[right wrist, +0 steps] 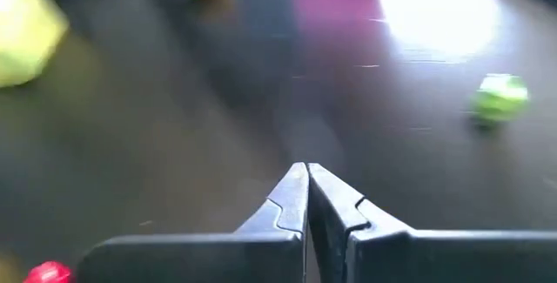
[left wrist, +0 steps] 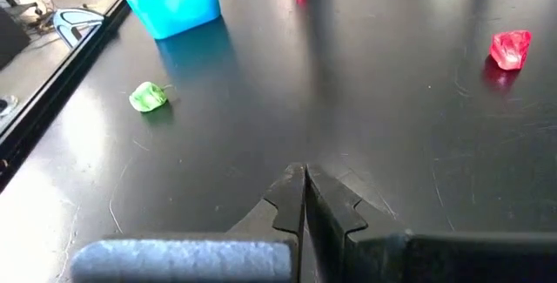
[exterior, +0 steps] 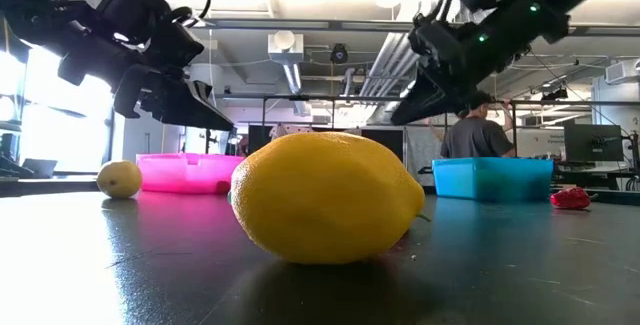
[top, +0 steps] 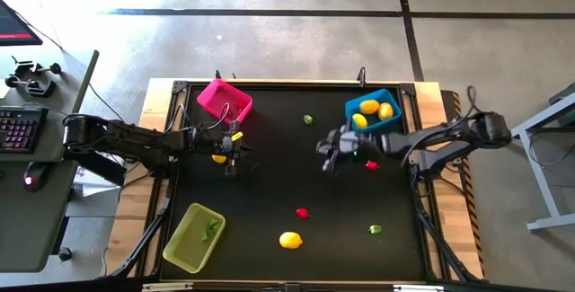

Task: Sort produce into baskets
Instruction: Put the red bell pepper into the red bin

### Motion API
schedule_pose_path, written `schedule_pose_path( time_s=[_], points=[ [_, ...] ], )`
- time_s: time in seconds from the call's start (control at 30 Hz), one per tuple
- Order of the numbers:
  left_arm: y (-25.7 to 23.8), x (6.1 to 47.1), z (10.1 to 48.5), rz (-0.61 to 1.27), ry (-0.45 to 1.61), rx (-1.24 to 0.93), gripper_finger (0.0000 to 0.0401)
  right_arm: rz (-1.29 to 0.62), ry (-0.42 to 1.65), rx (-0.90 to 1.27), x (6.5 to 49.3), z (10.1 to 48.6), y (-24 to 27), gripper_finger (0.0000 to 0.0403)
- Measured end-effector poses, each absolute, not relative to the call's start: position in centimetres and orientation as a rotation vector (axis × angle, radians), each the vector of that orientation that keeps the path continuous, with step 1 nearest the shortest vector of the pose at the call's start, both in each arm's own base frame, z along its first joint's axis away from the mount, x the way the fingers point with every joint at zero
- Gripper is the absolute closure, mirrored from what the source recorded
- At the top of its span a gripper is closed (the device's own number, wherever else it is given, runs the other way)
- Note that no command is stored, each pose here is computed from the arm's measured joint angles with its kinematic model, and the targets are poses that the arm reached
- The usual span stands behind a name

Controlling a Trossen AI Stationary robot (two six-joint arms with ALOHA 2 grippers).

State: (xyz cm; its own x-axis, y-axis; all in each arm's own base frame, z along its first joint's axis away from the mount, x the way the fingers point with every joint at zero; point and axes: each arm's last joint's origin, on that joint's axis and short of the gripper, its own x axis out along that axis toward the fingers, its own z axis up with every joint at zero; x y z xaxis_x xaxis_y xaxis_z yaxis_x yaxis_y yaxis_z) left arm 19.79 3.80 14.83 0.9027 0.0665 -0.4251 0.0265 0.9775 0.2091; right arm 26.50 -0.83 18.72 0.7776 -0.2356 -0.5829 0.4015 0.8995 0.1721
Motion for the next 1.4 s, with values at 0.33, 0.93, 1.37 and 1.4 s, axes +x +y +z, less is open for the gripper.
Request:
schedule_pose_path(
  time_s=[0.33,0.93,1.37,1.4],
  points=[
    [3.8,19.8,14.8,0.016,0.446,0.234,0.0401,-0.116,0.668,0.279,29.1,16.2,7.7,0.0338],
    [3.9,20.1,15.5,0.02,0.368,0.306,0.0401,-0.141,0.825,0.173,32.4,12.7,15.4,0.0182],
    [4.0,20.1,15.6,0.056,0.369,0.265,0.0401,-0.107,0.892,0.131,32.9,11.4,14.8,0.0309],
    [4.0,20.1,15.6,0.051,0.365,0.256,0.0401,-0.105,0.895,0.133,33.0,11.5,14.5,0.0327]
  ],
)
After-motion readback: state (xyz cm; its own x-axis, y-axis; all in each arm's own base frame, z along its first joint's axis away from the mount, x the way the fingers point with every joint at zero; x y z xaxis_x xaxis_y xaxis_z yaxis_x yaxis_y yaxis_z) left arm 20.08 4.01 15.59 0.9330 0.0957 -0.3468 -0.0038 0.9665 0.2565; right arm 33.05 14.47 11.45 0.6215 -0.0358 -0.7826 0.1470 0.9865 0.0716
